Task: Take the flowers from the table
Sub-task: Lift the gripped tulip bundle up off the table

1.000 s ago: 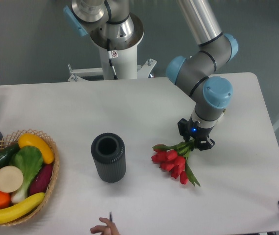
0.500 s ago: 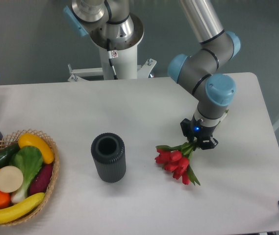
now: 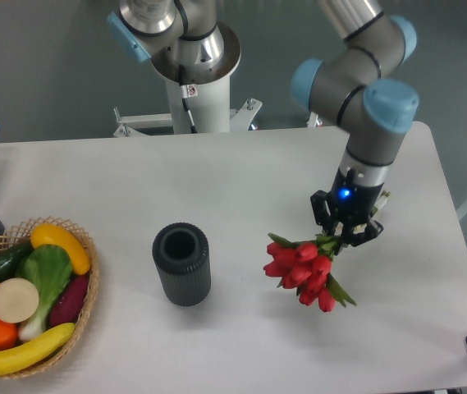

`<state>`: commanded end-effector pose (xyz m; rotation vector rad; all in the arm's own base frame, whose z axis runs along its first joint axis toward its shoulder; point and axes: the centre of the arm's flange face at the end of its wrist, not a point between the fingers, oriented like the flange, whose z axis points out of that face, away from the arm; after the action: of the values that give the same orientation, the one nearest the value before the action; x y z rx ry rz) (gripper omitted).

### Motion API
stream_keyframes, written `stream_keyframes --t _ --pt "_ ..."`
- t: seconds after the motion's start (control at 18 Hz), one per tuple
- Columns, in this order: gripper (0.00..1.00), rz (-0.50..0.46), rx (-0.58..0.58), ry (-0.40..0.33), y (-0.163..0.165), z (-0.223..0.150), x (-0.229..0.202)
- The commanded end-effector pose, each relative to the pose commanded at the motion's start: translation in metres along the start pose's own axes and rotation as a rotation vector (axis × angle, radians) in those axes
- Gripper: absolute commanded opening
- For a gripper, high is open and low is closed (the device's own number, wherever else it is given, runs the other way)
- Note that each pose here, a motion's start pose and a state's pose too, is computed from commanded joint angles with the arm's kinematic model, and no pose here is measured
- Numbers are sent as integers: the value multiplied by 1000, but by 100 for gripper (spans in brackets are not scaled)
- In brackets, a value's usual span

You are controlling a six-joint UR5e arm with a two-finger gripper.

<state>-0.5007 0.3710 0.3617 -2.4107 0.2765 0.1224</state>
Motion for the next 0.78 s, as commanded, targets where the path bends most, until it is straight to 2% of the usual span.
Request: stream_keyframes --t 0.11,0.33,0.67,0.78 --pt "28 -30 128 -13 -23 -25 3" --pt "28 -59 304 22 -39 -35 6" --pt "28 -70 363 30 -41 -41 5" --pt "28 -90 387 26 -31 -46 3"
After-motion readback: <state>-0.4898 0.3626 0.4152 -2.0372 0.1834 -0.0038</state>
